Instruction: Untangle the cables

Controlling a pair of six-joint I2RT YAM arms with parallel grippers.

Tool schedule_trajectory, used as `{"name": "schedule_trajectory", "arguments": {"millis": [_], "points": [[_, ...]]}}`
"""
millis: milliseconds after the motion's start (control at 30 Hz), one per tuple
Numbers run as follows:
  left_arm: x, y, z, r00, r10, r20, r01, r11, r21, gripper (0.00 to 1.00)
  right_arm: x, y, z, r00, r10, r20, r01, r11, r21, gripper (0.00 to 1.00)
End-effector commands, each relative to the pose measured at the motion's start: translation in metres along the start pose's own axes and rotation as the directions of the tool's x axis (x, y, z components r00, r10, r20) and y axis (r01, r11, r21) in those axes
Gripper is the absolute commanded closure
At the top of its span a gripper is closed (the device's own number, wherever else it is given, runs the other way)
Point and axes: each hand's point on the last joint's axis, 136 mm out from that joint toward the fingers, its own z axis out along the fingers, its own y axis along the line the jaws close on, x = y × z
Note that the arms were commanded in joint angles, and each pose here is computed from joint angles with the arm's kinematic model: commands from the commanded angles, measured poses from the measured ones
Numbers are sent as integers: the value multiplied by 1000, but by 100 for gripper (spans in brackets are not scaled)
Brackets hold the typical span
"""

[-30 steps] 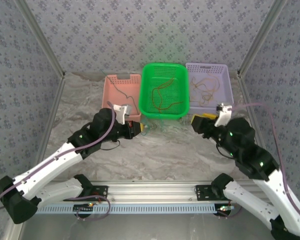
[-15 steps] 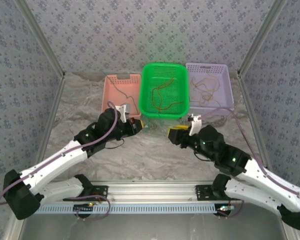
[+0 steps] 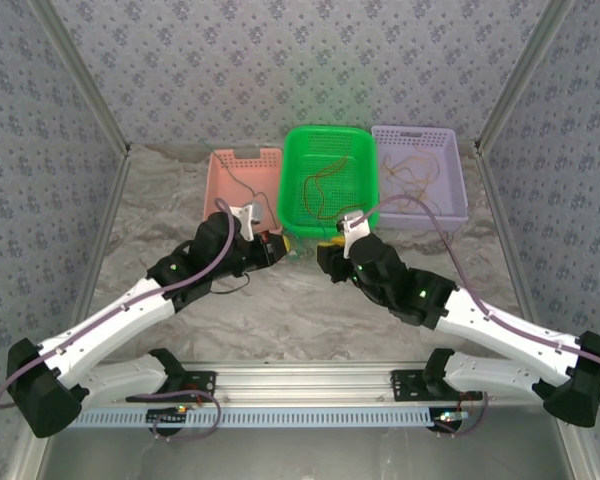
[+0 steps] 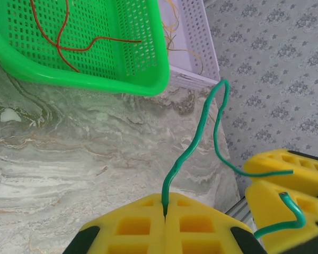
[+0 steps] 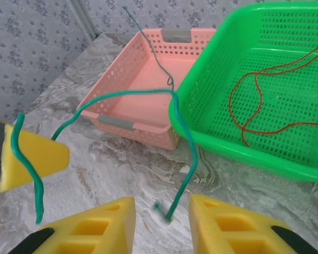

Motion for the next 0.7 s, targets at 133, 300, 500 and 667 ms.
{"name": "schedule_trajectory", "arguments": {"millis": [133, 300, 500, 667], "points": [[-1, -19, -2, 1000, 17, -14, -16, 998, 54, 100, -29, -12, 1, 997, 23, 70, -26, 999, 45, 100], [2, -21, -1, 998, 43, -38, -40, 997, 60, 100, -42, -25, -12, 994, 40, 98, -45, 998, 51, 100], [25, -22, 11, 971, 162, -177, -151, 986, 75, 100, -74, -42, -32, 993, 40, 112, -43, 999, 28, 100], [68, -19, 21, 867, 349, -356, -340, 936, 88, 100, -103, -53, -37, 995, -15, 102, 15, 1000, -1, 100]]}}
